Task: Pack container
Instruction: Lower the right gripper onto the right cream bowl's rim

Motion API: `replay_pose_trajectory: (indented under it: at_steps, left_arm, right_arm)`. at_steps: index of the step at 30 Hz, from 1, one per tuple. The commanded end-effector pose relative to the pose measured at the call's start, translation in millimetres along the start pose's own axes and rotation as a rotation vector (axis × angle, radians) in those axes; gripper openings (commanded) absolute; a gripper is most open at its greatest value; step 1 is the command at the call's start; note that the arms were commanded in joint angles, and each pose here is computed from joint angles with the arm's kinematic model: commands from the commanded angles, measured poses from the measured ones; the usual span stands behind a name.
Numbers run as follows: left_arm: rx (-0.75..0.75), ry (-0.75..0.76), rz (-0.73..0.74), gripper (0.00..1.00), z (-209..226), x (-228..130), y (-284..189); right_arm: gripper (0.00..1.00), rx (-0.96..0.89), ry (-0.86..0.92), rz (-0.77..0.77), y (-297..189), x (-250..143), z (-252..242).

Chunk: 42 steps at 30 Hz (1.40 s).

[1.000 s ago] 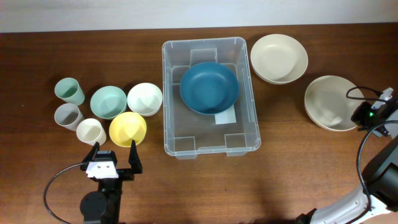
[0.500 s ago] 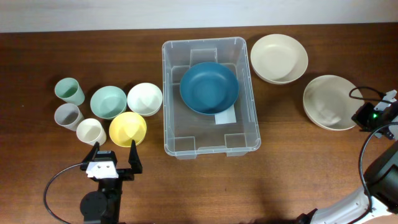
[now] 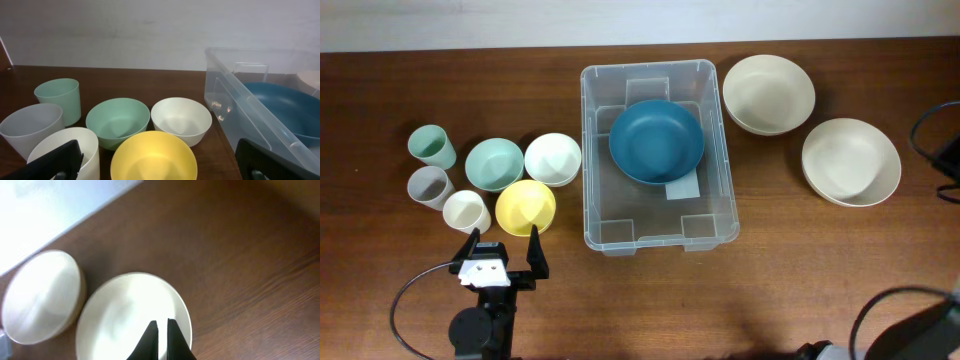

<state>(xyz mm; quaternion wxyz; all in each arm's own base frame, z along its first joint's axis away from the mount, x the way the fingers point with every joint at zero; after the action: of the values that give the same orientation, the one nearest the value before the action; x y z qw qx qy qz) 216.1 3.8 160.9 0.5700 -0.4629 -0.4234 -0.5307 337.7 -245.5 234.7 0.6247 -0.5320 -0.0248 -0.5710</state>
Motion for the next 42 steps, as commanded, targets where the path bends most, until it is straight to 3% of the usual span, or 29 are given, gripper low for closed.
replay_pose_trajectory:
  at_steps: [1,3,4,8,12,23,27,31,35,37,41,42]
  left_arm:
    - [-0.010,0.019,-0.003,1.00,-2,-2,0]
    - [-0.009,0.019,-0.003,1.00,-2,-2,0]
    - [-0.010,0.019,-0.003,1.00,-2,-2,0]
    - [-0.010,0.019,-0.003,1.00,-2,-2,0]
    - [-0.009,0.019,-0.003,1.00,-2,-2,0]
    - [-0.010,0.019,-0.003,1.00,-2,-2,0]
    - [-0.009,0.019,-0.003,1.00,-2,-2,0]
    - [-0.010,0.019,-0.003,1.00,-2,-2,0]
    - [-0.010,0.019,-0.003,1.00,-2,-2,0]
    - [-0.010,0.019,-0.003,1.00,-2,-2,0]
    - [-0.009,0.019,-0.003,1.00,-2,-2,0]
    - [-0.010,0.019,-0.003,1.00,-2,-2,0]
  right_arm:
    - [0.08,-0.068,0.010,-0.024,-4,6,-11]
    - [0.56,-0.113,0.023,-0.008,4,2,-23]
    - [0.70,-0.121,0.025,0.006,9,0,-28]
    - [0.89,-0.145,0.025,0.102,42,-21,-47]
    - [0.92,-0.143,0.036,0.209,79,-48,-64]
    - [0.88,-0.052,0.049,0.357,126,-92,-78]
    - [0.82,-0.057,0.058,0.386,134,-102,-83]
    - [0.69,-0.045,0.035,0.415,143,-114,-80]
    - [0.65,-0.039,0.017,0.429,150,-120,-74]
    - [0.58,-0.036,0.011,0.428,151,-121,-72]
    - [0.18,-0.034,0.010,0.427,152,-121,-71]
    - [0.12,-0.034,0.010,0.427,151,-120,-71]
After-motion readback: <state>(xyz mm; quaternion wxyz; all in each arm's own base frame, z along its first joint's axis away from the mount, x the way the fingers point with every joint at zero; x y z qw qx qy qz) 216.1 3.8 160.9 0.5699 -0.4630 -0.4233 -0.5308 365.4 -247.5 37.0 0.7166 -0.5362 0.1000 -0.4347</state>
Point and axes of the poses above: each gripper's point midway between its finger pads, its own y axis out along the fingers, its own z axis along the line the jaws close on, x = y × z, the point moved 3 cm from there along -y, back along the fingers, and after that the axes turned 15 degrees about y, right-handed, at the moved point
